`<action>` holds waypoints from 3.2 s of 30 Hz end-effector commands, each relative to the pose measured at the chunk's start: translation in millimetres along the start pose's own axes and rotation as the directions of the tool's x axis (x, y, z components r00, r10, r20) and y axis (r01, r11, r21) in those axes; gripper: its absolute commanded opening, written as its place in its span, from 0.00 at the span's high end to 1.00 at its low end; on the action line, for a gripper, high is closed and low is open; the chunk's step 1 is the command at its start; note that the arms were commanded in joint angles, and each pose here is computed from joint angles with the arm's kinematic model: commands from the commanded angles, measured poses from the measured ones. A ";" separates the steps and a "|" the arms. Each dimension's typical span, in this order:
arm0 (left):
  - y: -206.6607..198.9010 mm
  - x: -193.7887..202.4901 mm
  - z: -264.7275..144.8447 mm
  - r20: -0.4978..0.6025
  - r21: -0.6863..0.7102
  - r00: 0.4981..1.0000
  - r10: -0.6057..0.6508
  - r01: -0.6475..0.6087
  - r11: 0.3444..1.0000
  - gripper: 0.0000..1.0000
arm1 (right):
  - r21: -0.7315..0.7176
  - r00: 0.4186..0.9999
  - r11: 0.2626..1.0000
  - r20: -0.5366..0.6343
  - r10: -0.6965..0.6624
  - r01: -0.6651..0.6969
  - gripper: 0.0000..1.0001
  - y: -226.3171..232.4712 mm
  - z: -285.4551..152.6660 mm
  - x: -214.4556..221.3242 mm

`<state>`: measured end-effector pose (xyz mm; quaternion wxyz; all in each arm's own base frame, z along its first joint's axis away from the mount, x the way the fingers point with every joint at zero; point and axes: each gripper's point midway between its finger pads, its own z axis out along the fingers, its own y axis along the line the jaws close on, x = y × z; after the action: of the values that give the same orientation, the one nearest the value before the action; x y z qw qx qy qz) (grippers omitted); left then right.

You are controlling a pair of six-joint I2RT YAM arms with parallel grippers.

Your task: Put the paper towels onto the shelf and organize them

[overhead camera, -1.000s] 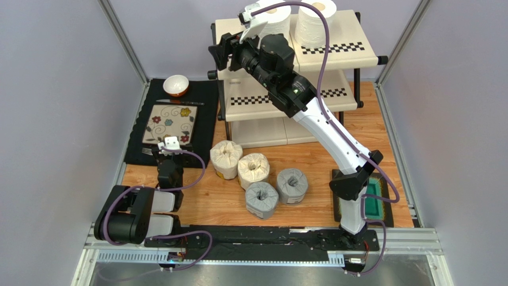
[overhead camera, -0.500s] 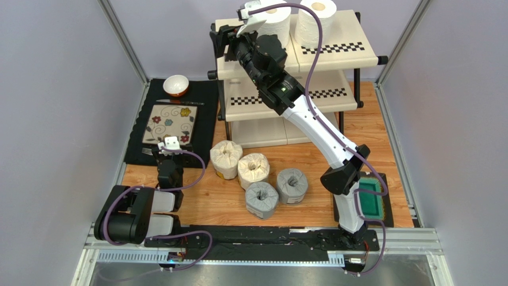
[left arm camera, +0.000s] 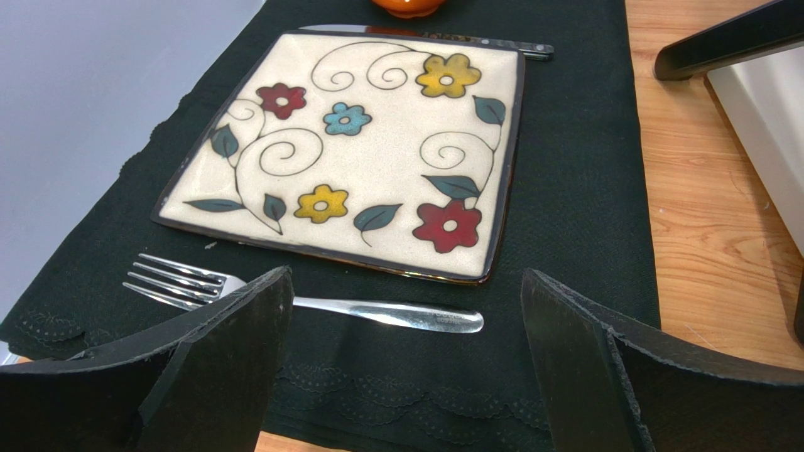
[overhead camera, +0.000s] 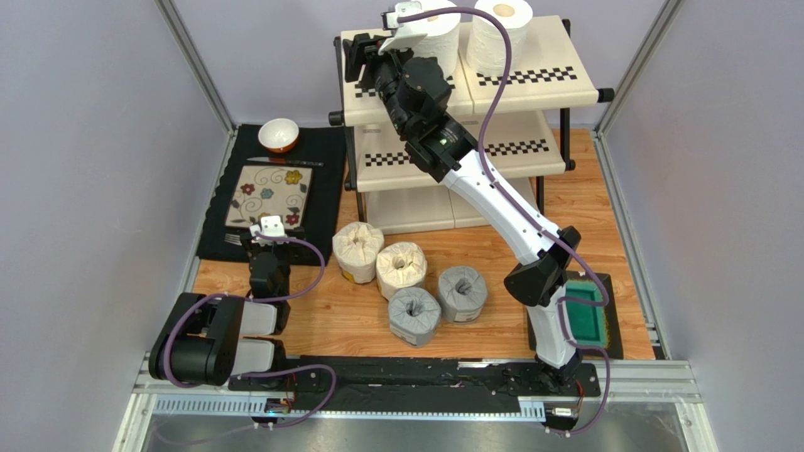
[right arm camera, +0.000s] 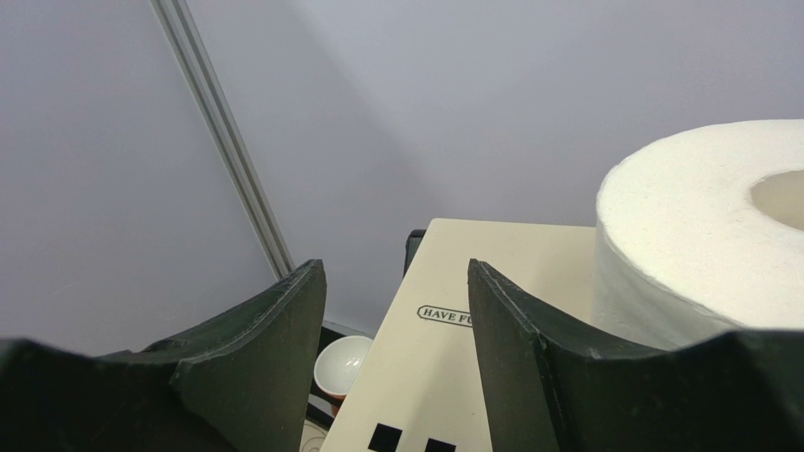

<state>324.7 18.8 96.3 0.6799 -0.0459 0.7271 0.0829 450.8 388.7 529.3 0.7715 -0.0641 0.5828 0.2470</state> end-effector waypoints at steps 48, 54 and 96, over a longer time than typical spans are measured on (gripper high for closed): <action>14.5 78.2 -63.0 -0.197 0.026 0.978 0.065 -0.062 0.998 0.01 | 0.340 0.986 0.938 0.128 -0.111 0.061 0.41 -69.0 -21.3 -43.5; 14.5 78.2 -63.0 -0.197 0.026 0.978 0.065 -0.062 0.998 0.01 | 0.345 0.984 0.937 0.133 -0.115 0.063 0.41 -71.3 -22.4 -46.8; 14.3 78.9 -63.2 -0.200 0.027 0.978 0.064 -0.060 0.998 0.01 | 0.528 0.956 0.849 0.257 -0.142 -0.016 0.30 -256.3 -183.9 -188.2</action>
<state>324.6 17.7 94.6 0.6777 -0.0425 0.7297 0.0801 331.3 66.9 631.0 0.8760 0.1155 0.4641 0.0627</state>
